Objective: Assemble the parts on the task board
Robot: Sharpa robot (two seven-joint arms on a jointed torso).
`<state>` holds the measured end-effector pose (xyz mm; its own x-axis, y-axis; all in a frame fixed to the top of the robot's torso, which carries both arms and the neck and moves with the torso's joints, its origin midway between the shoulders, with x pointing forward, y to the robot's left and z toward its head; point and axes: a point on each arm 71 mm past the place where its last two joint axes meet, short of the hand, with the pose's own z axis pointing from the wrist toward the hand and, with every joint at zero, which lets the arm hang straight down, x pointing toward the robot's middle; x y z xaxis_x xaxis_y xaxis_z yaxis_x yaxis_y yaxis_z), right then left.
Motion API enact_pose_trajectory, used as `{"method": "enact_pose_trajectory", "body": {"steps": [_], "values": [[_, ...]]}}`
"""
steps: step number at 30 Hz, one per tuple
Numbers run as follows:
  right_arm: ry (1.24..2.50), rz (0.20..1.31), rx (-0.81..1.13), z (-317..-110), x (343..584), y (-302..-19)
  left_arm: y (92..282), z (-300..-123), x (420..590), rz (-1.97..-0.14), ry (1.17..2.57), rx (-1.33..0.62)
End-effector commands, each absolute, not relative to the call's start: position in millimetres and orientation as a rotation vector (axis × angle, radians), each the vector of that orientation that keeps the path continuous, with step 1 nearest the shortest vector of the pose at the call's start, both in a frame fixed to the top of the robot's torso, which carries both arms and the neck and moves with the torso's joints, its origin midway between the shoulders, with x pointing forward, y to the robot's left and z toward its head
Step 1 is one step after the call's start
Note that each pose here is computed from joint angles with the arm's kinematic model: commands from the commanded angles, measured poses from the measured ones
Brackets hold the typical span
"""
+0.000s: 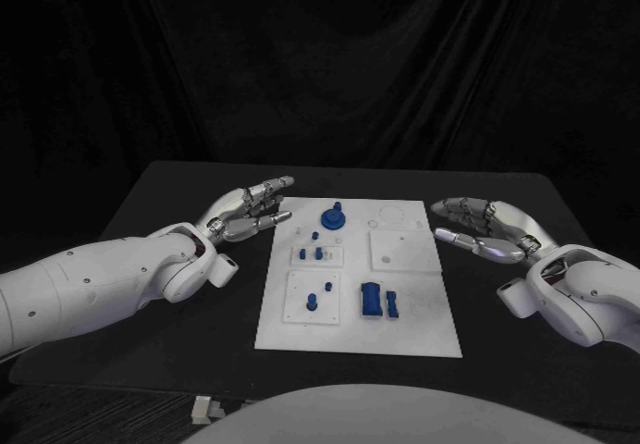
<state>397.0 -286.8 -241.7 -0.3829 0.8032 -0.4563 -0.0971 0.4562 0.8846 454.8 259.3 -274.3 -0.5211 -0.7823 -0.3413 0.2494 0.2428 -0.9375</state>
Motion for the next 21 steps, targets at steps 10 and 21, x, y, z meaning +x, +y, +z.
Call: {"method": "enact_pose_trajectory", "body": {"steps": [10, 21], "values": [[1.656, 1.328, 0.69, -260.6, 394.1, -286.2, 252.0, -266.7, 454.9, -1.53, 1.504, -0.435], [1.668, 1.337, 0.699, -267.4, 391.3, -286.9, 251.5, -267.5, 455.1, -1.534, 1.514, -0.439]]}}
